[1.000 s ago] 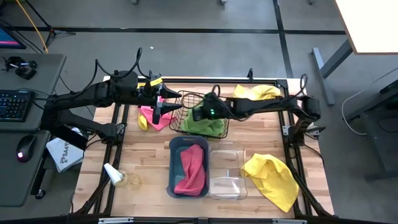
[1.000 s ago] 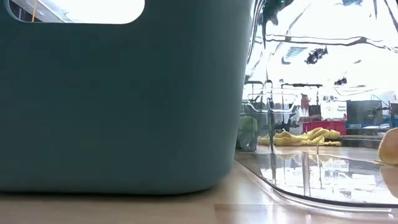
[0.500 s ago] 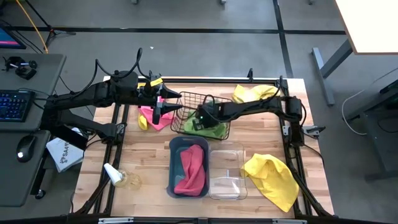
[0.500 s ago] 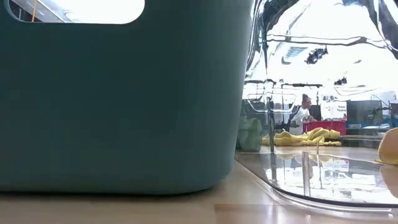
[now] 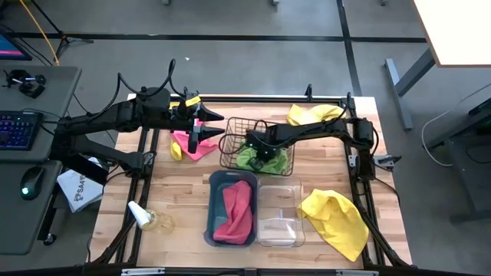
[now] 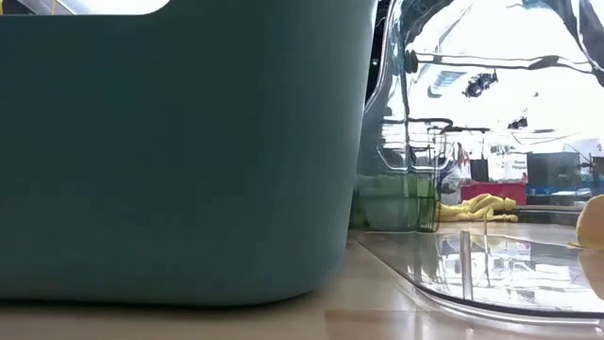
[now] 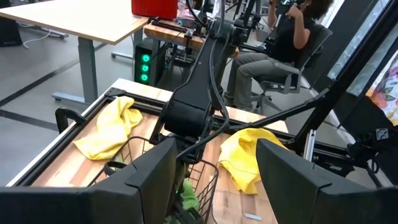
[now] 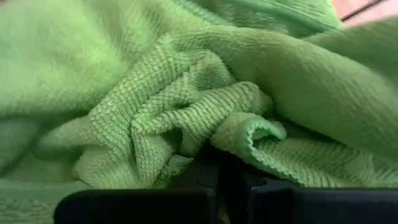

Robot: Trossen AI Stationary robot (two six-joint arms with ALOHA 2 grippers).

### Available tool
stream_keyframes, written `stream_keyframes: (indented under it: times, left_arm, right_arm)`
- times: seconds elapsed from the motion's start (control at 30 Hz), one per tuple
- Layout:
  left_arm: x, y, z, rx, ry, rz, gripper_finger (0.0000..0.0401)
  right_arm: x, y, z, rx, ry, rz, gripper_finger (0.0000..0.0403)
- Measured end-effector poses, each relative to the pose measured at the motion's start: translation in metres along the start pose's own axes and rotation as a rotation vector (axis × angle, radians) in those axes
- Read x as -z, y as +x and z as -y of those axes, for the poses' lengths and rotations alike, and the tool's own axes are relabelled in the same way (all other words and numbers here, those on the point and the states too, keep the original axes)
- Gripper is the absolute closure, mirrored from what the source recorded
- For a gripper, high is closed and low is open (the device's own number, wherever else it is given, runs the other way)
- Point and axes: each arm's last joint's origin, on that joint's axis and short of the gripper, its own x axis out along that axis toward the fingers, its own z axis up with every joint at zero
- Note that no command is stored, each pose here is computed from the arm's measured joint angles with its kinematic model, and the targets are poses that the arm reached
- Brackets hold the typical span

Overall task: Sort microfiber towel by color & place in baskets
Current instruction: Put the green microfiber cloth into the wire basket

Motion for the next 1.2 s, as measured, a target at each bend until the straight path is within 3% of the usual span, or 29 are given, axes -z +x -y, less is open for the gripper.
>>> stream_keyframes:
  times: [0.2, 0.47, 0.53, 0.63, 0.93, 1.07, 1.2]
  left_arm:
    - [0.0, 0.0, 0.0, 0.0, -0.004, 0.0, 0.019]
    - [0.0, 0.0, 0.0, 0.0, -0.028, 0.0, 0.019]
    - [0.0, 0.0, 0.0, 0.0, -0.029, -0.001, 0.019]
    - [0.0, 0.0, 0.0, 0.0, -0.029, 0.0, 0.019]
    - [0.0, 0.0, 0.0, -0.001, -0.019, -0.001, 0.019]
    - [0.0, 0.0, 0.0, -0.001, -0.019, -0.001, 0.019]
    - [0.0, 0.0, 0.0, 0.0, -0.02, -0.001, 0.019]
  right_arm:
    - [0.001, 0.0, 0.001, 0.018, -0.236, -0.012, 0.0403]
    - [0.001, 0.0, 0.001, 0.007, -0.682, -0.012, 0.0403]
    - [0.001, 0.0, 0.001, 0.006, -0.704, -0.01, 0.0403]
    - [-0.003, 0.001, 0.004, 0.01, -0.561, 0.008, 0.0403]
    - [-0.017, 0.002, 0.021, 0.006, 0.087, 0.057, 0.0403]
    - [-0.022, 0.002, 0.026, -0.007, 0.189, 0.067, 0.0403]
    - [-0.022, 0.002, 0.026, -0.035, 0.186, 0.052, 0.0403]
